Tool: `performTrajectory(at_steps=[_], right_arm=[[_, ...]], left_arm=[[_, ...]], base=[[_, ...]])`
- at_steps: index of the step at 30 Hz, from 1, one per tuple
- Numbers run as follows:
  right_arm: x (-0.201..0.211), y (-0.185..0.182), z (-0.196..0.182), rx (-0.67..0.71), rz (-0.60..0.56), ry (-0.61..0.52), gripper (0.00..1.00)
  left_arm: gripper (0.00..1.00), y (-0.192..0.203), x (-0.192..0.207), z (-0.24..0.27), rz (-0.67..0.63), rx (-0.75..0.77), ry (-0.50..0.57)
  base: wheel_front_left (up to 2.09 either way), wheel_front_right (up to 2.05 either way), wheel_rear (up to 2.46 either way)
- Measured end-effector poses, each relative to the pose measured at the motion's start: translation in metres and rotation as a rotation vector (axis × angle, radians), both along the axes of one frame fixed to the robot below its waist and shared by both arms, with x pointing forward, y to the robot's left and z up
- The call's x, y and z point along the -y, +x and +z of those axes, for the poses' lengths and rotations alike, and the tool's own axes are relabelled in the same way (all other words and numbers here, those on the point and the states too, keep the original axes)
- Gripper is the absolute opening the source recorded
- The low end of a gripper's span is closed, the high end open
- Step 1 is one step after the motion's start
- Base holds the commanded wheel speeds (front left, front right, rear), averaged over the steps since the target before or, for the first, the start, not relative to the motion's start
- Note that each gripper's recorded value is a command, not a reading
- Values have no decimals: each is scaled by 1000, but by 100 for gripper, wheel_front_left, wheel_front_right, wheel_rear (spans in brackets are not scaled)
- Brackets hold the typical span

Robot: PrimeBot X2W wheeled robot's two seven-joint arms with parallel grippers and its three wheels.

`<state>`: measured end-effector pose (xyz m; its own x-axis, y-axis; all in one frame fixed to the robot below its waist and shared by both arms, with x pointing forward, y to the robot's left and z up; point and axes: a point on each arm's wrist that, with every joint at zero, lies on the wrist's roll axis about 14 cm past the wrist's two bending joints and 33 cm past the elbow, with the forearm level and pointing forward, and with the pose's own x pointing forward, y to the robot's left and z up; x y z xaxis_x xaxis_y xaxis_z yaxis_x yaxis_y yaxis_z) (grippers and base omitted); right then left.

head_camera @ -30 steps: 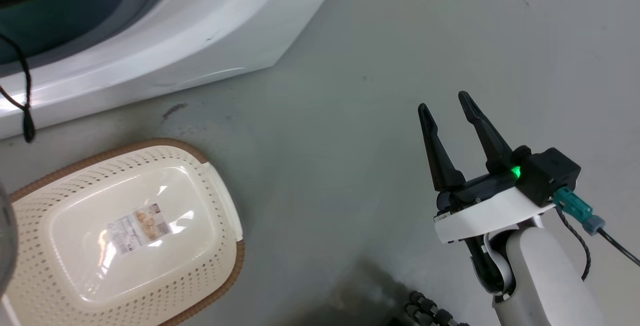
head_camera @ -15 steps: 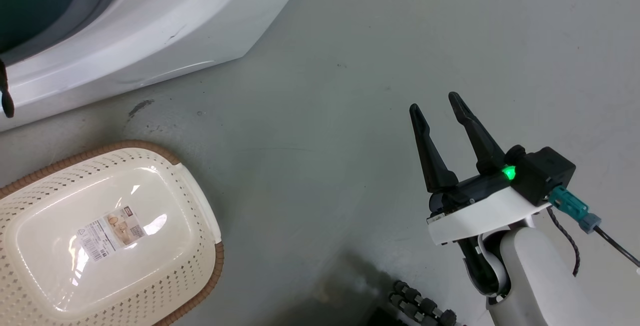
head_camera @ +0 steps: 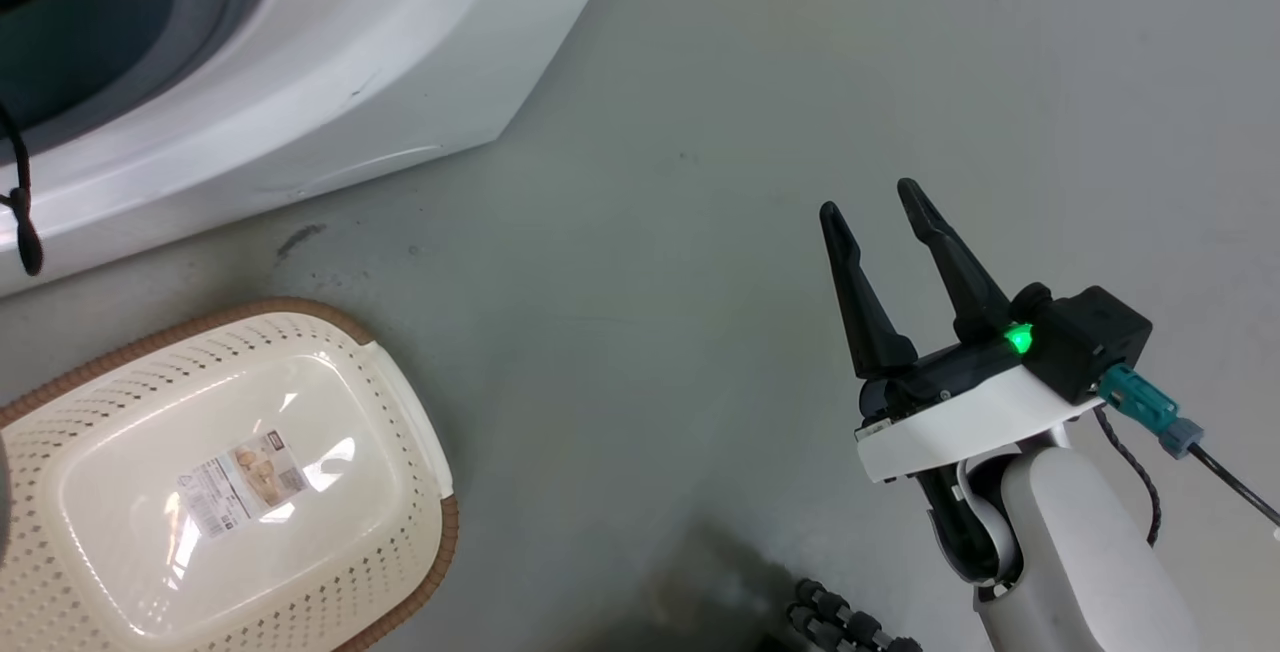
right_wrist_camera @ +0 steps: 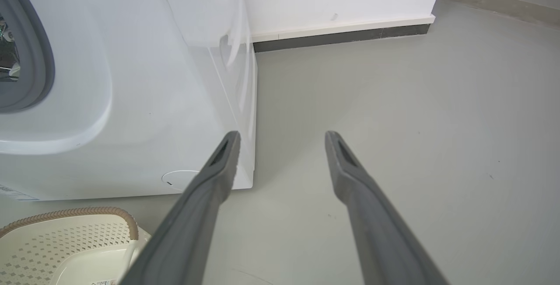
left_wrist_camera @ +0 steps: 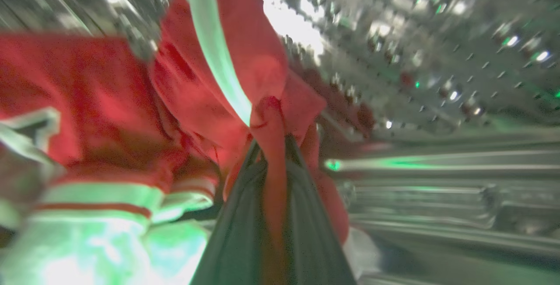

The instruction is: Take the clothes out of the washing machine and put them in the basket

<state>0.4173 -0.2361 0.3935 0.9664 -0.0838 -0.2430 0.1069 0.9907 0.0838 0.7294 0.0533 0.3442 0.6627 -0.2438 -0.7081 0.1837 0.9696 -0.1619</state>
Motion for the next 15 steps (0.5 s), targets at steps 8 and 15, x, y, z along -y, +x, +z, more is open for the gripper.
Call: performTrajectory(at_steps=[8, 15], right_arm=[[1, 1, 22, 57, 5, -21, 100], [0, -7, 39, 99, 5, -27, 100]], left_arm=[[0, 0, -4, 48, -17, 378, 9], [0, -23, -7, 87, -26, 610, -10]], base=[[0, 0, 0], [0, 0, 0]])
